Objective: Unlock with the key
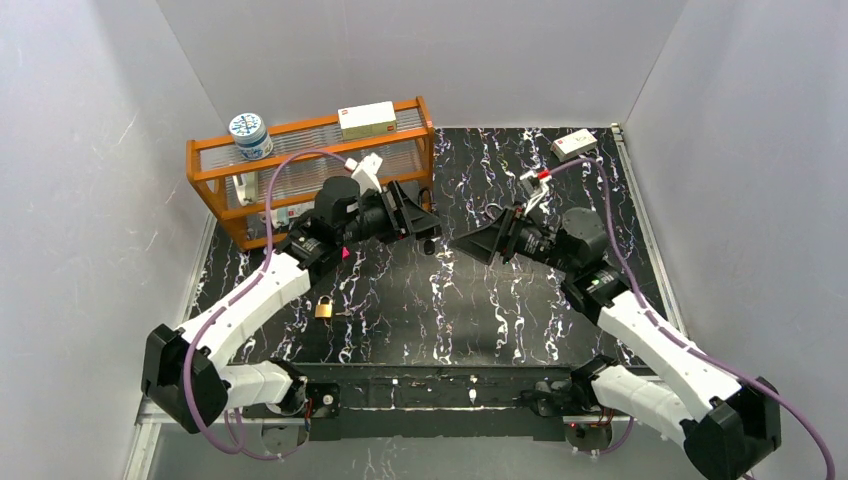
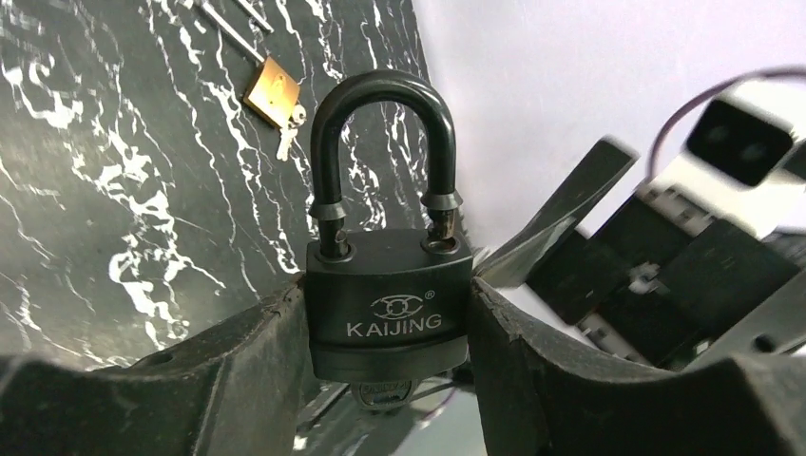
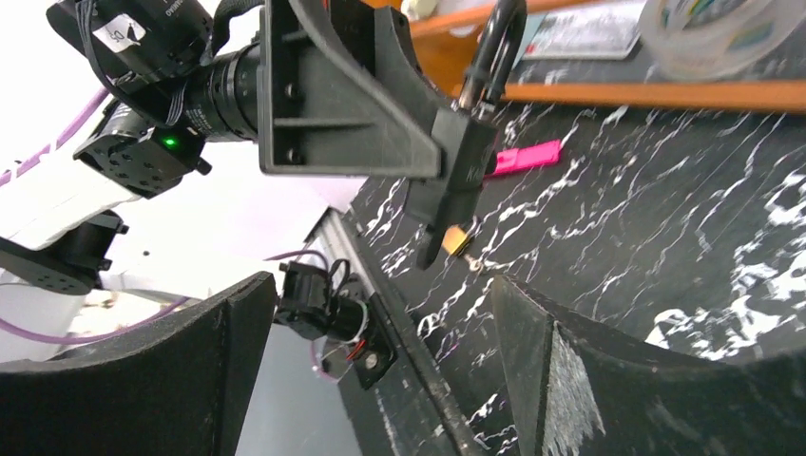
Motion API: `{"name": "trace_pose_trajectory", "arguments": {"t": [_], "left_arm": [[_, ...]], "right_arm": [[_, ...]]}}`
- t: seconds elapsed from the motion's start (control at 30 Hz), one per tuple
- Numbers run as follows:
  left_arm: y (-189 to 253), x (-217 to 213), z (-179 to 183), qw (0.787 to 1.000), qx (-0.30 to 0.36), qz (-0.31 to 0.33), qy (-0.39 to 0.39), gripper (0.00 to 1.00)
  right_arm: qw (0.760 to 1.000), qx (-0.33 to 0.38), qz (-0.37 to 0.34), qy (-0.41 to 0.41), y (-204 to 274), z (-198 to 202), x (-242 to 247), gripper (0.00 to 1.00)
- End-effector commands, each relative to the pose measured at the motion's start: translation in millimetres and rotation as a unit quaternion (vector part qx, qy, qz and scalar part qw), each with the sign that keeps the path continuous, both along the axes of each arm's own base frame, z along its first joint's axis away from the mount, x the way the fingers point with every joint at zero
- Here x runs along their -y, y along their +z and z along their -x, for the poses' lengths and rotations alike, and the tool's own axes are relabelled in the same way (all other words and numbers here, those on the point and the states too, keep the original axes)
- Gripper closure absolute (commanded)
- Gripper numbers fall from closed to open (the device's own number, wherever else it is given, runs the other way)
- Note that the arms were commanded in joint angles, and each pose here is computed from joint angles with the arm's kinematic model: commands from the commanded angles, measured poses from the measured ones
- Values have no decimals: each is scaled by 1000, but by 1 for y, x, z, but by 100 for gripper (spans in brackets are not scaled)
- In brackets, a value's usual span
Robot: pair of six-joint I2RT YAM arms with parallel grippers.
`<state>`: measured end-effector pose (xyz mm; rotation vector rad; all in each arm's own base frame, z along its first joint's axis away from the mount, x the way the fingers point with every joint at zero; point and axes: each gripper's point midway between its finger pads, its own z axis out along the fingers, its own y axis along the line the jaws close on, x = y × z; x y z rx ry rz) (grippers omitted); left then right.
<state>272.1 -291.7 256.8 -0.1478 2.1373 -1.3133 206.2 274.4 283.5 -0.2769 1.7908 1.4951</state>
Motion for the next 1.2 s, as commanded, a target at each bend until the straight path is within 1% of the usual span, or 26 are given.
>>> {"name": "trace_pose_trajectory", "arguments": {"t": [0.0, 0.1, 0.17, 0.23, 0.3, 0.37, 0.43, 0.53, 0.63, 0.8, 0.87, 0.93, 0.97, 1.0, 1.07, 1.1, 1.17], "left_arm": [[71, 1, 24, 974, 196, -26, -112, 100], [83, 3, 48, 943, 271, -31, -192, 100], [89, 1, 57, 929, 304, -27, -208, 100], [101, 2, 73, 909, 342, -1, -238, 100], [109, 2, 88, 889, 370, 18, -268, 100], [108, 3, 99, 875, 379, 27, -299, 100], [103, 3, 107, 866, 381, 33, -322, 100], [102, 5, 109, 864, 377, 45, -331, 100], [102, 8, 108, 866, 370, 59, -332, 100], [90, 10, 103, 878, 344, 53, -329, 100], [86, 11, 101, 882, 334, 50, -328, 100], [87, 10, 101, 884, 334, 49, -324, 100], [89, 9, 101, 883, 338, 49, -321, 100], [91, 9, 101, 883, 342, 50, -319, 100], [95, 6, 102, 881, 353, 46, -312, 100], [93, 6, 101, 883, 351, 41, -309, 100], [90, 4, 103, 885, 345, 40, -311, 100]], "right_arm": [[995, 68, 52, -54, 32, -17, 14, 9], [994, 50, 66, -65, 41, -30, 11, 9], [995, 41, 67, -58, 45, -36, 4, 11], [997, 60, 48, -21, 59, -29, -4, 12], [995, 97, 15, 33, 77, -13, -12, 10], [987, 140, -17, 73, 94, 3, -15, 7], [985, 145, -26, 88, 100, 8, -17, 6], [983, 140, -31, 114, 102, 15, -19, 6], [979, 140, -54, 135, 105, 22, -21, 9], [985, 126, -44, 108, 98, 10, -22, 12], [990, 108, -31, 90, 91, 1, -22, 12], [994, 90, -8, 66, 79, -11, -23, 14], [995, 84, 5, 54, 72, -17, -22, 17], [996, 80, 16, 46, 64, -20, -21, 21], [996, 80, 29, 33, 51, -23, -18, 37], [996, 82, 27, 32, 48, -20, -16, 43], [996, 78, 20, 34, 43, -12, -13, 48]]}}
